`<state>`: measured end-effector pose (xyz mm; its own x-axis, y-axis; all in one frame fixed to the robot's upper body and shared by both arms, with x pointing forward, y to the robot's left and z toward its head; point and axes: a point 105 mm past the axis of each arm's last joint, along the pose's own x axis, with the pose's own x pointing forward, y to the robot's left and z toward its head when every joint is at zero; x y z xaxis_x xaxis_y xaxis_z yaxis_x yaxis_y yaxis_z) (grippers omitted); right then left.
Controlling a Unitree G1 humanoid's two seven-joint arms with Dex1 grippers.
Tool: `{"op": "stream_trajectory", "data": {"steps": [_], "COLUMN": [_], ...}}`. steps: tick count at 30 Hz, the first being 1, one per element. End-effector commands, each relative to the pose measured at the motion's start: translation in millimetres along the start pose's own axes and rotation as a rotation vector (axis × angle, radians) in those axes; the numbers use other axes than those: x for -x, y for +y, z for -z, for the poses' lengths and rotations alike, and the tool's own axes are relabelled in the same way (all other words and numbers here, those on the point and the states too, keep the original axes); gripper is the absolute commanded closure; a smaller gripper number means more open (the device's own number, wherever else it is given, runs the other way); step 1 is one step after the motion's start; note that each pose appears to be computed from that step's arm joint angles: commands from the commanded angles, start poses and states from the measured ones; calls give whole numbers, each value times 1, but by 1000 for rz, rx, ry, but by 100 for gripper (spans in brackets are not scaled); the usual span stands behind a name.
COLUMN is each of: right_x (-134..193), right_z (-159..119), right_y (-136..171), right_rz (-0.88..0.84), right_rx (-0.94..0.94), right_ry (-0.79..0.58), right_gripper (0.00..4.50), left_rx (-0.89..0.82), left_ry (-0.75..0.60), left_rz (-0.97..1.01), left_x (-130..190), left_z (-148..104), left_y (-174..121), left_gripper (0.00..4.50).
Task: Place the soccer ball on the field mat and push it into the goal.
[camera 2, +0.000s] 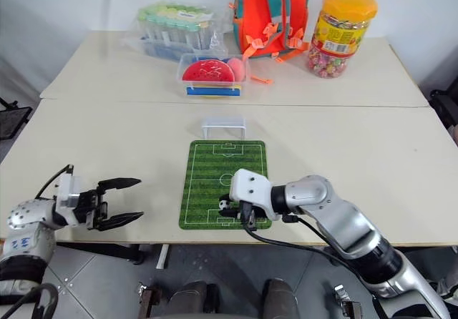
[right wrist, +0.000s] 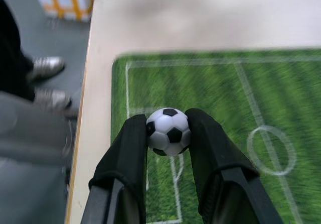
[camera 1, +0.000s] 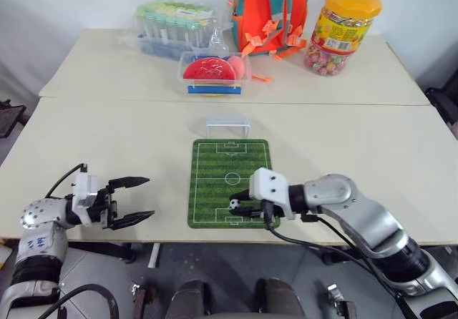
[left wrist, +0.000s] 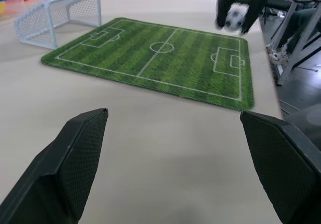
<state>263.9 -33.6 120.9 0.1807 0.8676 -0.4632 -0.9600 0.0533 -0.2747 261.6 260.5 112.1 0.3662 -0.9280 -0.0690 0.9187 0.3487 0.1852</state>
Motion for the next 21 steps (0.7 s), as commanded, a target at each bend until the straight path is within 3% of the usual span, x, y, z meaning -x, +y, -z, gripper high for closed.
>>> {"op": "stream_trajectory", "data": {"steps": [1,17,18,21], "right_x": [-5,-14,-15,-15], "right_z": [-5,10,11,12], "right_y": [-2,6,6,5], "right_rz": [-16,-138,-138,-139], "right_rx": [49,81,79,78], "right_ry": [-14,24,25,27], "right_gripper": [365,365,309,233], "left_rx": [-46,-43,-43,-50], "left_ry": [4,-7,-5,-19], "left_rz": [112,123,123,111], "left_x": [11,14,14,12], "left_z": [-13,-12,-12,-13], "left_y": [-16,-35,-36,-34], "left_gripper": [0,0,0,0]}}
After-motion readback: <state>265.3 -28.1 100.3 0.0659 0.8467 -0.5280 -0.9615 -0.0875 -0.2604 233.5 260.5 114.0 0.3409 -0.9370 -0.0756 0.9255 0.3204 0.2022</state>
